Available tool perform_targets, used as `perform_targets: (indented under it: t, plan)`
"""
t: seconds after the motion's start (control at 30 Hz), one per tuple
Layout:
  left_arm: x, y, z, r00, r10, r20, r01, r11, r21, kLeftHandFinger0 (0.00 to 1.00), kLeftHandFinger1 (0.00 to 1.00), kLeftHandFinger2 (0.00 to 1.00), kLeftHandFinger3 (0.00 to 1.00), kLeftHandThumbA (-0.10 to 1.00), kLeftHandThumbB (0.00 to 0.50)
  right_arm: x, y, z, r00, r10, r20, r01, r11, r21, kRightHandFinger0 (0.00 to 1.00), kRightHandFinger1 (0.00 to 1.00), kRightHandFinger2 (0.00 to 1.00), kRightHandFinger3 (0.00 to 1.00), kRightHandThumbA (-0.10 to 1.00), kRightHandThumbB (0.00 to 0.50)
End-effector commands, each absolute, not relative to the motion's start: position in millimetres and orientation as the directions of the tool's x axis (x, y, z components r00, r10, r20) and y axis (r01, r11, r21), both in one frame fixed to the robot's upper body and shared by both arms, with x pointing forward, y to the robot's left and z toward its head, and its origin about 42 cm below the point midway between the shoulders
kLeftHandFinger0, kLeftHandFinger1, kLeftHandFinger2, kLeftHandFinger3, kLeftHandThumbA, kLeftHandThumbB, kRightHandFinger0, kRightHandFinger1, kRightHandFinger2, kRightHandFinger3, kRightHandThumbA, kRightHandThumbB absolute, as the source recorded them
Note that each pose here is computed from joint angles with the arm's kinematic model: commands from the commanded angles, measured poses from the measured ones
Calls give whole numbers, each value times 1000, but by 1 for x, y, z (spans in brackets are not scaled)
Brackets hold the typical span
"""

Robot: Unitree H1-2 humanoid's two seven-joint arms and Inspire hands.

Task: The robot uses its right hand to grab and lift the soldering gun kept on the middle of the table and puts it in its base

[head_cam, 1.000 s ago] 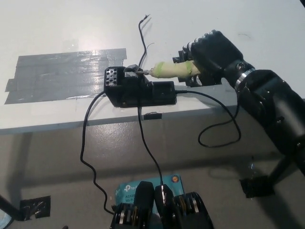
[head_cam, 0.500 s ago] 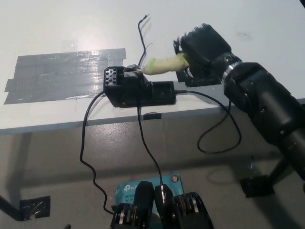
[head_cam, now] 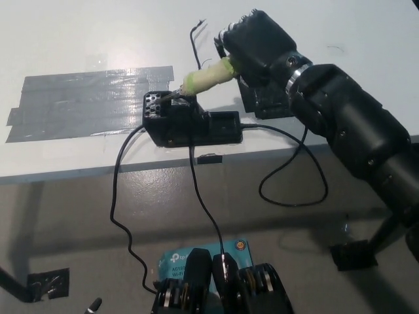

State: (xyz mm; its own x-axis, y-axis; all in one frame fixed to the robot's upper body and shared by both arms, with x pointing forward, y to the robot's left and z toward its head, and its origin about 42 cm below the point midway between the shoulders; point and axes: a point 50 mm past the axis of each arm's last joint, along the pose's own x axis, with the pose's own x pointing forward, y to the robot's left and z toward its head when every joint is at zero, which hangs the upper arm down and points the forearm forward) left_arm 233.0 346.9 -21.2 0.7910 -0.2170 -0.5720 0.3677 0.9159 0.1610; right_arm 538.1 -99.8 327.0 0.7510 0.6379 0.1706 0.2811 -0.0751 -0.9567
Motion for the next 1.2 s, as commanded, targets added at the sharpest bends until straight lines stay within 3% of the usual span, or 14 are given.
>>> perform_targets:
  t: [0.0, 0.3, 0.47, 0.5, 0.6, 0.67, 0.73, 0.8, 0.83, 0.87, 0.97, 1.0, 1.1, 1.17]
  plan:
    - [238, 345, -15, 795, -208, -570, 361, 917, 170, 0, 0, 246, 590, 1000, 500, 534, -99, 345, 699, 671, 247, 385, -62, -921, 0, 0, 349, 327, -100, 11]
    - [240, 348, -14, 800, -223, -557, 371, 914, 166, 0, 0, 259, 625, 1000, 500, 536, -125, 321, 725, 638, 258, 365, -39, -930, 0, 0, 376, 205, -100, 176]
    - [236, 348, -15, 798, -219, -562, 370, 913, 170, 0, 8, 261, 610, 1000, 500, 535, -142, 313, 769, 599, 226, 336, -77, -939, 0, 6, 372, 241, -100, 159]
    - [236, 348, -14, 798, -218, -562, 371, 913, 172, 0, 15, 256, 606, 1000, 500, 535, -146, 314, 775, 596, 210, 338, -111, -934, 0, 28, 593, 281, -100, 129]
    - [237, 350, -15, 802, -219, -556, 370, 912, 175, 0, 19, 268, 601, 1000, 500, 537, -156, 320, 771, 595, 227, 362, -117, -925, 0, 0, 179, 189, -100, 32]
    - [238, 350, -15, 804, -221, -553, 369, 914, 172, 0, 1, 256, 586, 1000, 500, 539, -162, 329, 787, 577, 217, 359, -142, -922, 0, 3, 296, 276, -100, 18]
    - [237, 351, -14, 801, -221, -557, 374, 911, 176, 0, 6, 265, 608, 1000, 500, 540, -165, 336, 785, 574, 235, 352, -100, -931, 0, 0, 58, 154, -100, 40]
    - [236, 351, -15, 800, -217, -560, 372, 911, 180, 0, 15, 272, 622, 1000, 500, 540, -164, 339, 787, 567, 243, 350, -85, -933, 0, 0, 1, 92, -100, 13]
    - [235, 352, -16, 802, -218, -557, 376, 908, 186, 0, 16, 275, 625, 1000, 500, 539, -164, 340, 784, 569, 249, 352, -76, -933, 0, 0, 256, 72, -100, 29]
    - [234, 351, -16, 802, -218, -557, 375, 909, 184, 0, 29, 283, 613, 1000, 500, 540, -164, 340, 784, 567, 253, 354, -74, -932, 0, 0, 145, 31, -100, 48]
    - [233, 351, -16, 801, -219, -557, 373, 910, 178, 0, 34, 282, 602, 1000, 500, 541, -162, 341, 778, 564, 277, 368, -51, -929, 0, 0, 162, 32, -100, 129]
    - [233, 351, -16, 801, -214, -559, 370, 911, 180, 0, 31, 277, 596, 1000, 500, 541, -160, 342, 777, 565, 277, 368, -52, -928, 0, 9, 446, 96, -100, 184]
    - [232, 351, -18, 799, -212, -562, 372, 909, 188, 0, 3, 274, 608, 1000, 500, 542, -153, 347, 771, 555, 313, 386, -17, -922, 0, 0, 32, 5, -100, 166]
    - [231, 352, -19, 798, -215, -562, 378, 906, 189, 0, 0, 267, 602, 1000, 500, 543, -151, 349, 765, 551, 334, 394, 10, -919, 0, 0, 1, 33, -100, 170]
